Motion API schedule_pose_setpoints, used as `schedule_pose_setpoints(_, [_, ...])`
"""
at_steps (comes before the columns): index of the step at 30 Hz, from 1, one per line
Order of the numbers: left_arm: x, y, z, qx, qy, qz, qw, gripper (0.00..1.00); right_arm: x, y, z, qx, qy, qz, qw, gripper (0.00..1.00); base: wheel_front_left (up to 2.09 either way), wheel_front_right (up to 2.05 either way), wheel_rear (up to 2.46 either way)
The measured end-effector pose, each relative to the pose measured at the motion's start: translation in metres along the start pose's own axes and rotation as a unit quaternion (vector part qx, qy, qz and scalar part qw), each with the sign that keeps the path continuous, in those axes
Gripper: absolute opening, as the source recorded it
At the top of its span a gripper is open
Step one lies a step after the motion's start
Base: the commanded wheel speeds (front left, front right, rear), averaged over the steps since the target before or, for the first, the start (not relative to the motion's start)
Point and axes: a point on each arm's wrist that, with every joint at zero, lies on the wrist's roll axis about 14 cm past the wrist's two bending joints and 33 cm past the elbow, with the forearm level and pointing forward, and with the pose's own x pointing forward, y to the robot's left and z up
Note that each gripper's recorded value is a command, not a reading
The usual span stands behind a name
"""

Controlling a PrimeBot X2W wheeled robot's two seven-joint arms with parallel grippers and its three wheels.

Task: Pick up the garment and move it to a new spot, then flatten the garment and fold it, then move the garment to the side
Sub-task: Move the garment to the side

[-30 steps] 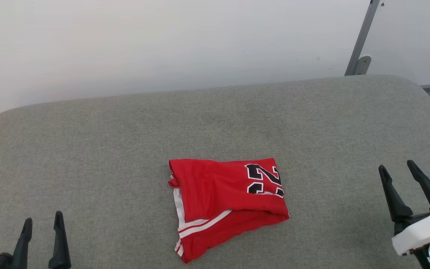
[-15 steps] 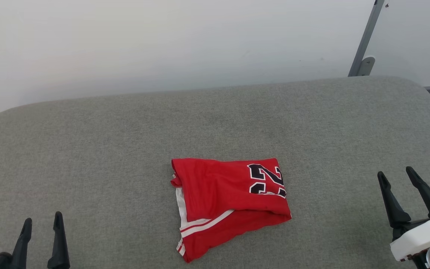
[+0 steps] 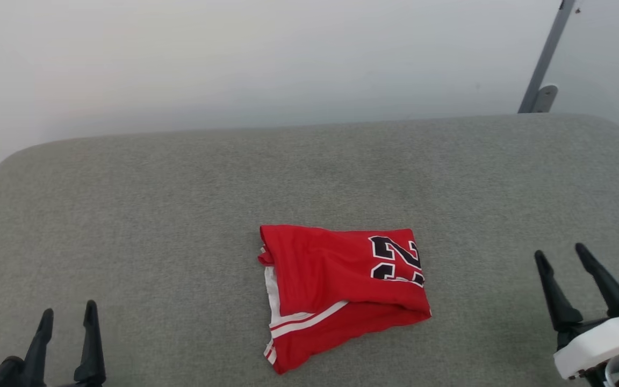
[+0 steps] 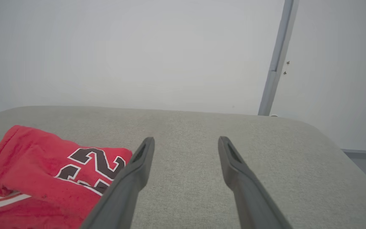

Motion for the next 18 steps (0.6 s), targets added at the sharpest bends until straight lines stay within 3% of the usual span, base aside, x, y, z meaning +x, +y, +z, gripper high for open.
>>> schedule_pose_setpoints(10, [-0.014,0.021,0.001,0.000,-0.001,0.033,0.999,1.00,0.025,0.047,-0.018,0.006,0.078,0.081,0.994,1.00,0.00,0.00,0.00])
schedule_pose_setpoints(18, [-0.027,0.034,-0.002,-0.006,0.004,0.062,0.998,1.00,0.050,0.075,-0.045,-0.007,0.186,0.137,0.973,1.00,0.00,0.00,0.00])
